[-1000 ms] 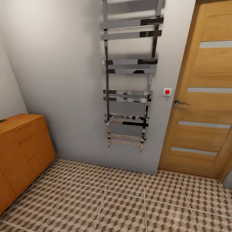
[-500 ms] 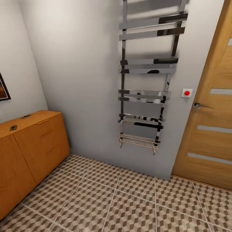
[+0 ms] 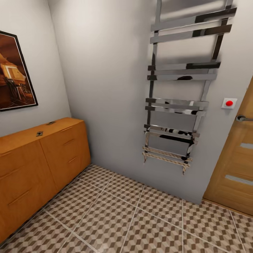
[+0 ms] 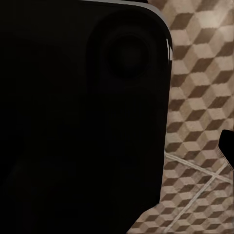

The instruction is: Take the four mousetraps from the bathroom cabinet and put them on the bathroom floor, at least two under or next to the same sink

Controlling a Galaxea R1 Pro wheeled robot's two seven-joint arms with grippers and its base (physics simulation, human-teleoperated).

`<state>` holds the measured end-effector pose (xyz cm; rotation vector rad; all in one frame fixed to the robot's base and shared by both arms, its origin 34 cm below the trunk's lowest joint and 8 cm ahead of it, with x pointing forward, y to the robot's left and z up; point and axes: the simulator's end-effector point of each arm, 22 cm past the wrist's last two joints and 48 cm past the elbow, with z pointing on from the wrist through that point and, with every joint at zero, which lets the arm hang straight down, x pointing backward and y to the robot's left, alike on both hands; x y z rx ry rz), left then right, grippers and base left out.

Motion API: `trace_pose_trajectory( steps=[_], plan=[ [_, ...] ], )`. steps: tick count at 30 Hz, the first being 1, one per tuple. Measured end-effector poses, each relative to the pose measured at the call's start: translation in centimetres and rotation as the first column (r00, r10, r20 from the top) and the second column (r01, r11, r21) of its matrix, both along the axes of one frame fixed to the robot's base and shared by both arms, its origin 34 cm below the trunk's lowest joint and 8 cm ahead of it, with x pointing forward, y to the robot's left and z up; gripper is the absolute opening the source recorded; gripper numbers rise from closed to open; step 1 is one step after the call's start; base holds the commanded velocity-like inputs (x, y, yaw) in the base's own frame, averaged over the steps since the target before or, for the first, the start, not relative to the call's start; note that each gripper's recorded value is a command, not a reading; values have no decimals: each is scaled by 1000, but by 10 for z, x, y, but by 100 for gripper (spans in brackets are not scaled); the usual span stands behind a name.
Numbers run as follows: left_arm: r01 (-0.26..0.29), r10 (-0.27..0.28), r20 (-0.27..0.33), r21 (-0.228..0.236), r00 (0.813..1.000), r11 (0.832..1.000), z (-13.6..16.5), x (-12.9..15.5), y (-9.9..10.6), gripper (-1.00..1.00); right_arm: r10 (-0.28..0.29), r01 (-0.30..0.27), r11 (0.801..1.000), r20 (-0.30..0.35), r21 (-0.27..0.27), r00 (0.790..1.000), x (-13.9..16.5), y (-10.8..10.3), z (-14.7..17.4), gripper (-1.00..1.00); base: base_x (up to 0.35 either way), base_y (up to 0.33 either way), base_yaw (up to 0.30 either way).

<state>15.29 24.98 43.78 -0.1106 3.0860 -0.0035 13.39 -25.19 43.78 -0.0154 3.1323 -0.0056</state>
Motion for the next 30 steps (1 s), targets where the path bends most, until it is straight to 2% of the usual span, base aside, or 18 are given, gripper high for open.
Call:
trace_pose_trajectory(
  steps=[30],
  plan=[
    [0,0,2,1,1000,1000,0,1,1,100,-1,1,1000,0,0,1000,0,0,0,100,0,0,273]
  ],
)
